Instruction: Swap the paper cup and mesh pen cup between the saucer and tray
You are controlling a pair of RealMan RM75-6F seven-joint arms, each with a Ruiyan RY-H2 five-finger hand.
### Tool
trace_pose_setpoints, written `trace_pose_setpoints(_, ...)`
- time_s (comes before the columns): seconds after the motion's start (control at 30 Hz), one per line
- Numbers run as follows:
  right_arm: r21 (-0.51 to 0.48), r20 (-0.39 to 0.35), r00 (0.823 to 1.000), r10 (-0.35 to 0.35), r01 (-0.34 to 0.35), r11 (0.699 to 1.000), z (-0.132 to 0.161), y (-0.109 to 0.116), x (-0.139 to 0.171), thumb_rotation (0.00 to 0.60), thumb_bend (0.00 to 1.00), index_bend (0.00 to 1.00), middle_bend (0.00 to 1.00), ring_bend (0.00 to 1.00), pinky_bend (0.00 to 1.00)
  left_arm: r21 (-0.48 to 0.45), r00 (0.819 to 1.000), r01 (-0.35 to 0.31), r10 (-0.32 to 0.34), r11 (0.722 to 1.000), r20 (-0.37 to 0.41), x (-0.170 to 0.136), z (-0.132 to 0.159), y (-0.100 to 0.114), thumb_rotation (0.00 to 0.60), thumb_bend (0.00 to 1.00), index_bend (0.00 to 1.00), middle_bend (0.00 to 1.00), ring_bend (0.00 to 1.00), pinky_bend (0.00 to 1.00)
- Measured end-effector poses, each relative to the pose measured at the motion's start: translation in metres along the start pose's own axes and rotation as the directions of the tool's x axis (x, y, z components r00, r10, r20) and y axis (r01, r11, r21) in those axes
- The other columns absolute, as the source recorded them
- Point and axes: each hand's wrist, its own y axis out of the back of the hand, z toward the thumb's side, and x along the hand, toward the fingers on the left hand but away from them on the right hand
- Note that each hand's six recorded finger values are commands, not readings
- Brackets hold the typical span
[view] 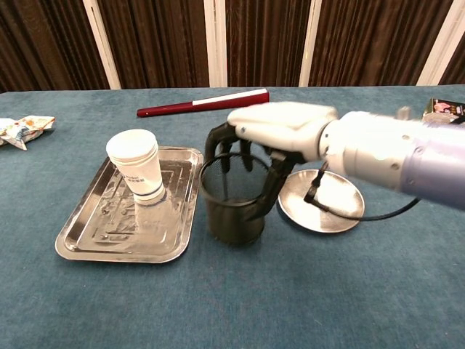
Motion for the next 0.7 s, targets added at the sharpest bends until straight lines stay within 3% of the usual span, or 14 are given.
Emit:
trace_pose_setpoints(0.33, -0.001, 0.18, 0.984, -0.008, 0.008, 1.0, -0.083, 0.046, 0.035, 0.6, 0.0, 0.42, 0.45, 0.48, 0.18, 0.02, 1.0, -0.009, 0.009, 1.0, -0.002, -0.002, 0.003, -0.001, 0.6, 0.09, 0.11, 0.0, 0.0, 0.16)
trace_pose_setpoints(0.7, -0.072, 0.237, 0.97, 0.055, -0.039, 0.997, -0.127, 0.033, 0.057, 0.6, 0.0, 0.42, 0.45, 0.45, 0.15, 0.04, 1.0, -0.025, 0.025, 0.999, 0.002, -0.005, 0.009, -0.003, 0.6, 0.09, 0.11, 0.0, 0.0, 0.16)
